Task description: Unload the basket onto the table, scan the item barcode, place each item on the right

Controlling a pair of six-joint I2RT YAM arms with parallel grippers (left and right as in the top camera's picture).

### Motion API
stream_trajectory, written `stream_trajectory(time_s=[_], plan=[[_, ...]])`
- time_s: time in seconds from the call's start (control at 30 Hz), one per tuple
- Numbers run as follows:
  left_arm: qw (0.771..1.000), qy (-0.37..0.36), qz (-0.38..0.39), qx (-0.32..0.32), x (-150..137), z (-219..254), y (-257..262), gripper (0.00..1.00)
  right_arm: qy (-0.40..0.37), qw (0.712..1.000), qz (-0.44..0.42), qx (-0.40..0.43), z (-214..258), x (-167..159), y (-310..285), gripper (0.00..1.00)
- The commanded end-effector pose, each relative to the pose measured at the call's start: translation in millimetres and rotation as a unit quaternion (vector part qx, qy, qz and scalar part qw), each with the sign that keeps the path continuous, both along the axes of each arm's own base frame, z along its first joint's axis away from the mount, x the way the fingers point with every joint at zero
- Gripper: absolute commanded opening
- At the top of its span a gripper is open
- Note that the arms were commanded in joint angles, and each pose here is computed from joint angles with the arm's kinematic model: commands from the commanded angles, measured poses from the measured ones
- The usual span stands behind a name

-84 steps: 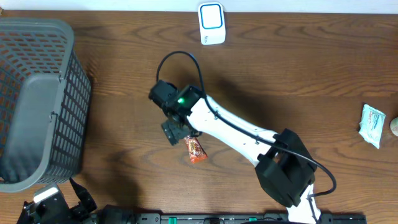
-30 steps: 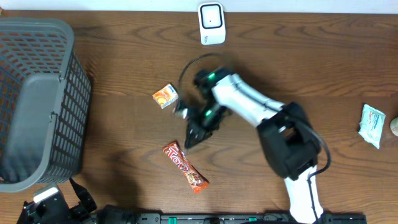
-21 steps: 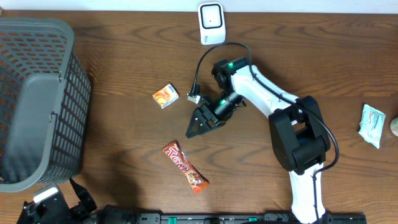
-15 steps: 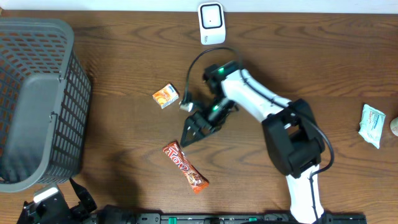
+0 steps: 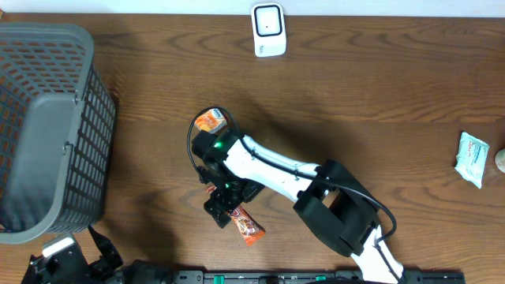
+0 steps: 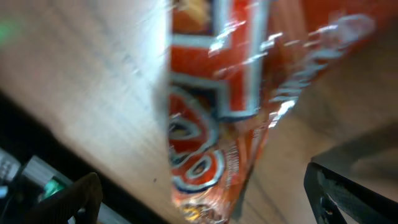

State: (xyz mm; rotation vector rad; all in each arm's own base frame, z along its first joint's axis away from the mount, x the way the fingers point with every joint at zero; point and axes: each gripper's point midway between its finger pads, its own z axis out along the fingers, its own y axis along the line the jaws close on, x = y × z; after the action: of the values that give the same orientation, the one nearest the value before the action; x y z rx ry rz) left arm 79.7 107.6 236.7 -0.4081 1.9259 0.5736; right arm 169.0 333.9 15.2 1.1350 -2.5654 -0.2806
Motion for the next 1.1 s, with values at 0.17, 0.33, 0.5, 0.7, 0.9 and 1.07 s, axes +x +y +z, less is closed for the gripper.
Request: stream_trajectory(time_s=[0.17,0.33,0.5,0.7,0.9,1.07], plan=[[1.000,0.000,0.002,0.005,-2,1,1,0.98,-0.034,0.996,-0.046,-0.063,-22,1,-12,0.87],[1.000,0.000,0.002,0.005,-2,1,1,0.98,-0.013,0.995,-0.039,-0.092,-40,-15,-23,0.15],[1.000,0.000,0.002,0.005,-2,1,1,0.98,0.049,0.998,-0.020,-0.041,-32,-33,-8,0.01],[1.000,0.000,0.002,0.005,-2,1,1,0.98,0.242,0.943,0.036,0.224,36,-56,31,0.01],[1.000,0.000,0.002,0.005,-2,1,1,0.98,0.273,0.883,-0.023,0.380,81,-4,12,0.01],[1.000,0.000,0.002,0.005,-2,1,1,0.98,0.250,0.862,-0.081,0.434,92,40,-4,0.01]])
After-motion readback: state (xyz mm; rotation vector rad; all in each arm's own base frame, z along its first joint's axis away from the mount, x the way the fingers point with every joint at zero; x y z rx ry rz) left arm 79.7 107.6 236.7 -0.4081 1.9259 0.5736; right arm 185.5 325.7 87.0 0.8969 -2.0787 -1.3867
